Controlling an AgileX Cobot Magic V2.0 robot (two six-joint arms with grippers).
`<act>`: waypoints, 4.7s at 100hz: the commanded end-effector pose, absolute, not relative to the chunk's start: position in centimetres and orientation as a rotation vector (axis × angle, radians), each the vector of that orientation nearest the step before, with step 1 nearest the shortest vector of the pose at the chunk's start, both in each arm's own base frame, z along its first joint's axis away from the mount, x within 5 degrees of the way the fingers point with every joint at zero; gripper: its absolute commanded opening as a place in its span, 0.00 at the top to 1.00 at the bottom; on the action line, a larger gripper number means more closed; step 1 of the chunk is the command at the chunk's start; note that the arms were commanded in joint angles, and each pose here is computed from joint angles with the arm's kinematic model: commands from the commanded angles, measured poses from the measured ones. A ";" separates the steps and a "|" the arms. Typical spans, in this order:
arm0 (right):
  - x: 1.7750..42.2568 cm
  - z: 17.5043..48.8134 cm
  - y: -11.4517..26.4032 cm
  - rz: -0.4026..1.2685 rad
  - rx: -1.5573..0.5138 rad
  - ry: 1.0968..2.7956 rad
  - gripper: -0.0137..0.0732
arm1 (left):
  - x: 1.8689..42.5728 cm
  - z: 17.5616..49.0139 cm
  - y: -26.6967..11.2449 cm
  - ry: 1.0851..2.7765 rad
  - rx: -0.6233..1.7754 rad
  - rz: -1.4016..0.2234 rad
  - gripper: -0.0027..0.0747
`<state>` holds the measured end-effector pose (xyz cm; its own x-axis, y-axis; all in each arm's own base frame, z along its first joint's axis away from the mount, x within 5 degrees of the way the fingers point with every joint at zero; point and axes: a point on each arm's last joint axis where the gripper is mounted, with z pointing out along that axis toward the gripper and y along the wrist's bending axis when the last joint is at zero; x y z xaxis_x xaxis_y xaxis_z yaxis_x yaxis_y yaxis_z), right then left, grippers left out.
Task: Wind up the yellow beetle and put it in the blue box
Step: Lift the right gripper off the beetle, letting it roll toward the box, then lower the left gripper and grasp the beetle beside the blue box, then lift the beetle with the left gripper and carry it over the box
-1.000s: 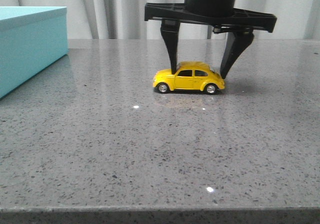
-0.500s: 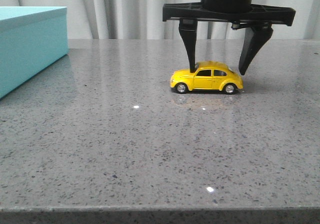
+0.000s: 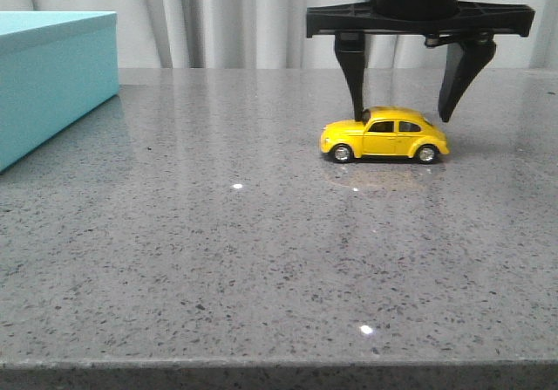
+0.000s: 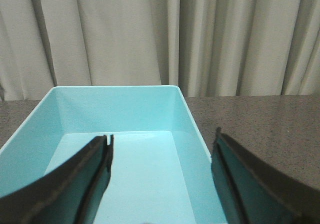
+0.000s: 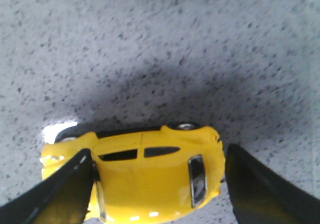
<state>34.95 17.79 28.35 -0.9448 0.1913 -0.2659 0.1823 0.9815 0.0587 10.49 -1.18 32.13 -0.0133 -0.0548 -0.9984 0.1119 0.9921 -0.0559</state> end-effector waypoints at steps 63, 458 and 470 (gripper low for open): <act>28.3 44.0 14.1 0.251 0.173 2.353 0.22 | 10.5 34.2 -1.2 1.447 0.034 -0.142 0.42; 14.6 43.2 10.0 0.690 -0.134 1.810 0.22 | 31.4 45.0 -10.4 2.016 0.858 0.100 0.73; 14.6 43.2 10.0 0.691 -0.134 1.809 0.22 | 31.4 45.6 -7.1 2.136 0.501 0.016 0.73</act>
